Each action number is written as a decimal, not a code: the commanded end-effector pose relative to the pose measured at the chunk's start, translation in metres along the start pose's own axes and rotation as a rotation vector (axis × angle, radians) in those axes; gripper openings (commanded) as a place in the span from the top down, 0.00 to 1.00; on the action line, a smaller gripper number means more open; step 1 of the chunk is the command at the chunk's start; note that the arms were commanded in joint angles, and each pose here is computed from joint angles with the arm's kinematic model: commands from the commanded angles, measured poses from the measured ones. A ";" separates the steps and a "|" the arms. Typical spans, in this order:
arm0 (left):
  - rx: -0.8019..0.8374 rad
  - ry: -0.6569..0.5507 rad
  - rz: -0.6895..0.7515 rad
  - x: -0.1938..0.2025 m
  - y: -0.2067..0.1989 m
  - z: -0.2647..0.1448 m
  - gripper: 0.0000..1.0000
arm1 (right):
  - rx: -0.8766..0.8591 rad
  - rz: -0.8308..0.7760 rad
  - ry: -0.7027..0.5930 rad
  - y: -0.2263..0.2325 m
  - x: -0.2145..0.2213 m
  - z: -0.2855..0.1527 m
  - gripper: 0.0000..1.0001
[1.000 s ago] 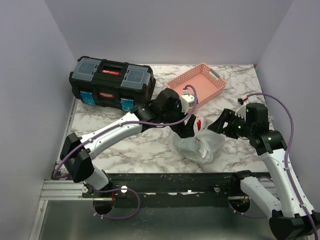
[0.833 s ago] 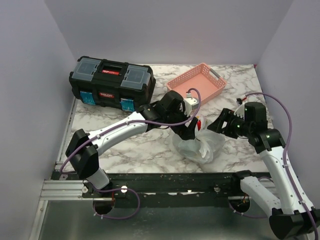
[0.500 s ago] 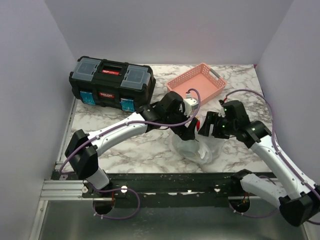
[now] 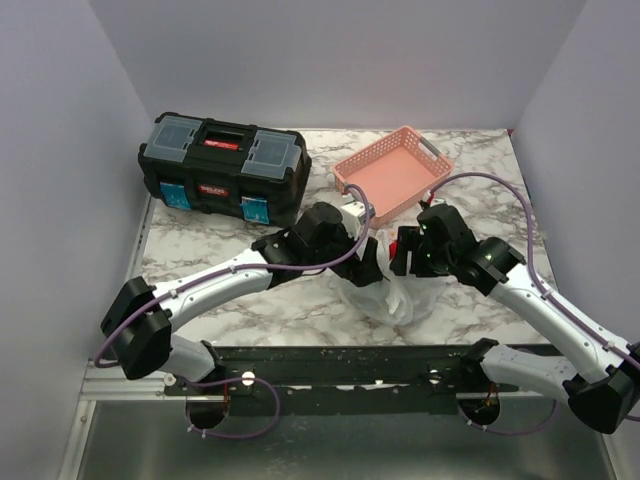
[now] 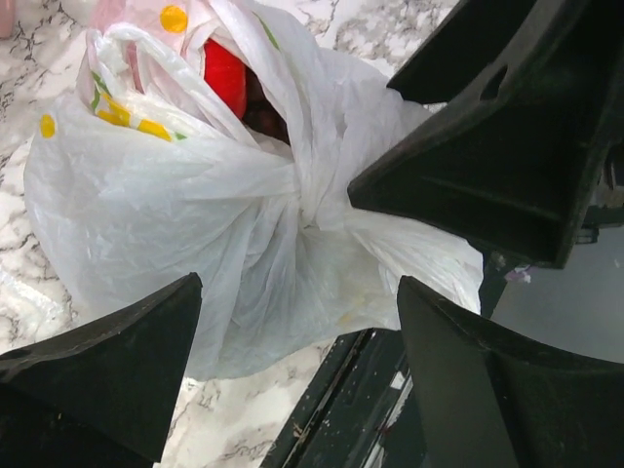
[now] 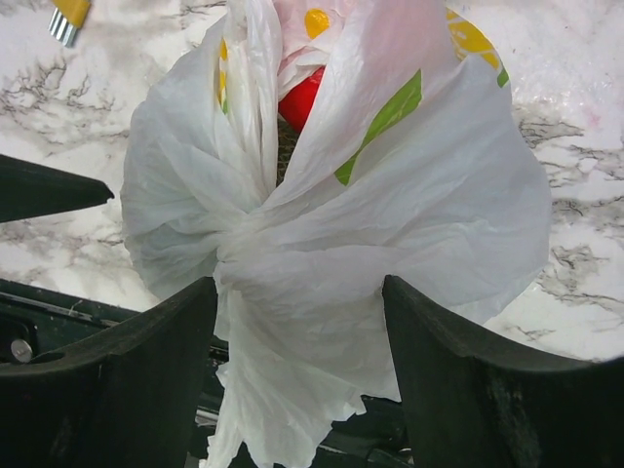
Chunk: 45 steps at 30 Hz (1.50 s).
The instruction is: Take the fake fruits out of the plastic bag
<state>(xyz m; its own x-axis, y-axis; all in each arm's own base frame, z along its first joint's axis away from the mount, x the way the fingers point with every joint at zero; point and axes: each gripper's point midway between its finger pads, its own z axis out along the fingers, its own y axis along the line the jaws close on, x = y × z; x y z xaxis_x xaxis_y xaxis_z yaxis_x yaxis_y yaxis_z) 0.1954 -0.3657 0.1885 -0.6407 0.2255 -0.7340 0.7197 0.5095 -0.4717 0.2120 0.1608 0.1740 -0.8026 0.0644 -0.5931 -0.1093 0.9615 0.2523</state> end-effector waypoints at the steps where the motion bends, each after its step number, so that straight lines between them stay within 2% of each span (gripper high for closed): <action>1: 0.009 -0.058 -0.009 -0.023 -0.007 0.008 0.17 | 0.045 -0.014 -0.007 -0.007 0.004 0.007 0.28; 5: 0.035 -0.027 0.012 -0.025 -0.012 0.015 0.08 | 0.053 -0.024 -0.010 -0.008 0.004 0.012 0.35; 9: 0.018 0.009 0.025 -0.024 -0.007 0.025 0.08 | 0.053 -0.030 -0.002 -0.009 0.007 0.012 0.46; 13: 0.015 0.013 0.047 -0.025 -0.005 0.028 0.14 | 0.031 -0.023 -0.032 -0.008 0.004 0.008 0.53; 15: 0.007 0.023 0.049 -0.024 -0.002 0.031 0.20 | 0.027 -0.023 -0.036 -0.008 0.003 0.006 0.57; 19: 0.016 0.045 0.054 -0.020 -0.002 0.035 0.35 | 0.019 -0.019 -0.046 -0.008 0.003 0.005 0.71; 22: -0.004 0.062 0.051 -0.014 0.005 0.039 0.37 | 0.024 -0.024 -0.031 -0.008 0.005 0.008 0.80; 27: 0.009 0.094 0.034 -0.005 0.006 0.047 0.38 | 0.010 -0.023 -0.043 -0.006 0.005 0.006 0.87; 33: 0.047 0.114 0.011 -0.002 0.000 0.053 0.54 | -0.017 -0.013 -0.082 -0.004 -0.001 -0.002 0.94; 35: 0.028 0.114 0.011 -0.003 0.004 0.054 0.66 | -0.015 -0.009 -0.091 -0.004 -0.002 -0.004 0.97; 39: 0.010 0.095 0.030 -0.011 0.003 0.047 0.85 | -0.019 -0.004 -0.104 -0.005 -0.004 -0.006 0.99; 45: -0.021 0.023 0.059 -0.029 -0.001 0.027 1.00 | -0.019 -0.004 -0.112 -0.004 -0.006 -0.007 0.99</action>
<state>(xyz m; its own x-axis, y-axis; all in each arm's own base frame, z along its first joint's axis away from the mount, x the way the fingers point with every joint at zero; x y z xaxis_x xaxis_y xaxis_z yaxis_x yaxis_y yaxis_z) 0.2187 -0.3997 0.1583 -0.6533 0.3253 -0.6836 0.7279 0.5179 -0.4493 0.2069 0.1545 0.1770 -0.7614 0.0773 -0.6437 -0.1269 0.9559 0.2650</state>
